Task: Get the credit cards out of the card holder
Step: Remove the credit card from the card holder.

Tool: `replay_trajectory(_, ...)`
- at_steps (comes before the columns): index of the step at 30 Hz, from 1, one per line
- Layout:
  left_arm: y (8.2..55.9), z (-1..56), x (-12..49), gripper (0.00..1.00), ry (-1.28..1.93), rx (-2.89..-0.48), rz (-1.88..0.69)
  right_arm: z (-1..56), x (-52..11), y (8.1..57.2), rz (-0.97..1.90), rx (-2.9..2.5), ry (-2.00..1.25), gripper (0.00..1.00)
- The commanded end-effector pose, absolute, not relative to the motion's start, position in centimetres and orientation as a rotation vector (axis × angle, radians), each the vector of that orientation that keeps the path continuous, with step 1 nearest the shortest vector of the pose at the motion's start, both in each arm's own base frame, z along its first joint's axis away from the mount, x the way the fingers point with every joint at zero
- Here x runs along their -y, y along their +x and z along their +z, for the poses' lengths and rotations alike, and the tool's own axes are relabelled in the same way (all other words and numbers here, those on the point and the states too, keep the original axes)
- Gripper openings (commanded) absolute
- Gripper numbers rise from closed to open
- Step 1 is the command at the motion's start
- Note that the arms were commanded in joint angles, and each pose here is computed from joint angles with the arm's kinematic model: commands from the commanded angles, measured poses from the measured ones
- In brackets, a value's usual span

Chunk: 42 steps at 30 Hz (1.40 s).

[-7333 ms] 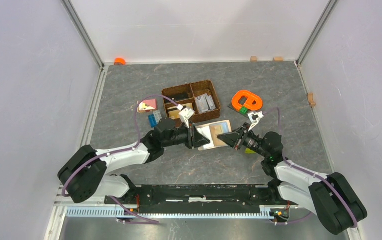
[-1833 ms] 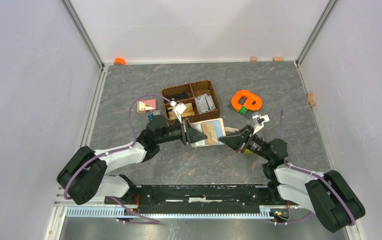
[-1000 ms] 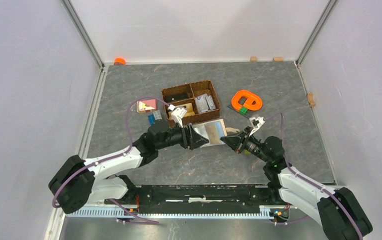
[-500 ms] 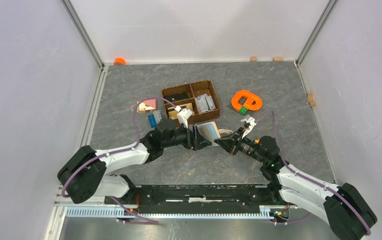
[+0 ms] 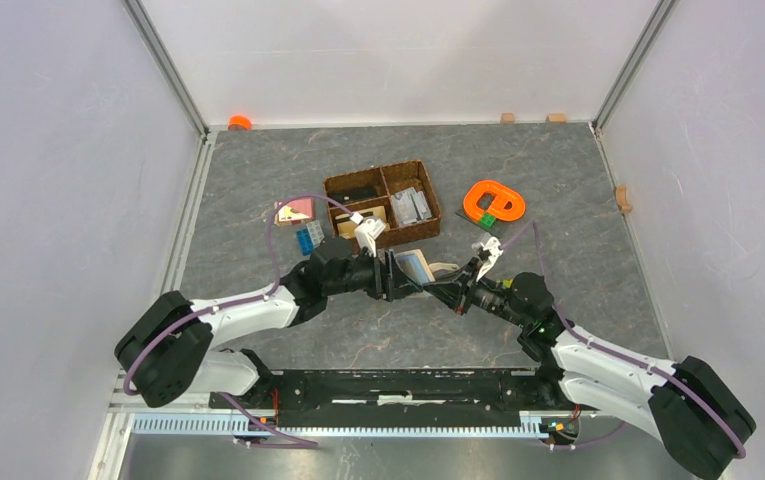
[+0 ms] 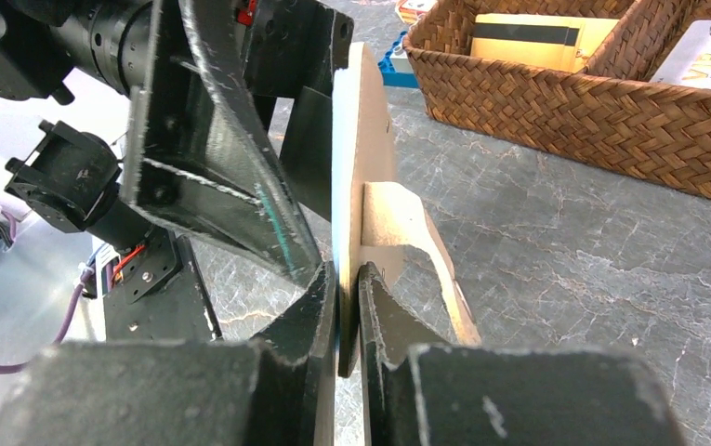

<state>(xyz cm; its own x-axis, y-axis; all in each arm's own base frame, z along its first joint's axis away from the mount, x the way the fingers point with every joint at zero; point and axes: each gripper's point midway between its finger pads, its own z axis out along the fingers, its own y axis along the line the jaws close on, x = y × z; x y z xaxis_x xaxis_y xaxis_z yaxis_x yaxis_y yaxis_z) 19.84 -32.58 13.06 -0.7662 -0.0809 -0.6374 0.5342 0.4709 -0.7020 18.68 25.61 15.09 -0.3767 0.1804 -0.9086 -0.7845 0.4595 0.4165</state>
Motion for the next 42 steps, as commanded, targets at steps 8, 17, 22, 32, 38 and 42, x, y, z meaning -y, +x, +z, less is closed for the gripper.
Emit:
replay_trajectory(8, 23.1, 13.8, 30.4, 0.78, 0.215, -2.123, -1.109, 18.5, -23.3, 21.4, 0.936, -1.547, -0.391, 0.00)
replay_trajectory(17, 23.1, 13.3, 31.1, 0.77, 0.254, -2.151, -1.141, 18.8, -23.4, 21.3, 0.948, -1.541, -0.395, 0.00)
replay_trajectory(22, 21.6, 16.3, 31.8, 0.69, 0.336, -1.996, -1.291, 19.1, -23.7, 20.8, 0.978, -1.521, -0.411, 0.00)
replay_trajectory(32, 21.9, 14.3, 32.7, 0.42, 0.340, -2.088, -1.296, 20.2, -25.9, 18.2, 1.166, -1.453, -0.534, 0.00)
replay_trajectory(38, 25.6, 7.8, 29.0, 0.30, 0.100, -2.383, -0.989, 20.5, -24.7, 18.9, 1.100, -1.440, -0.470, 0.00)
replay_trajectory(42, 26.3, 6.9, 27.9, 0.26, 0.017, -2.421, -0.992, 20.4, -23.3, 19.9, 1.021, -1.447, -0.397, 0.00)
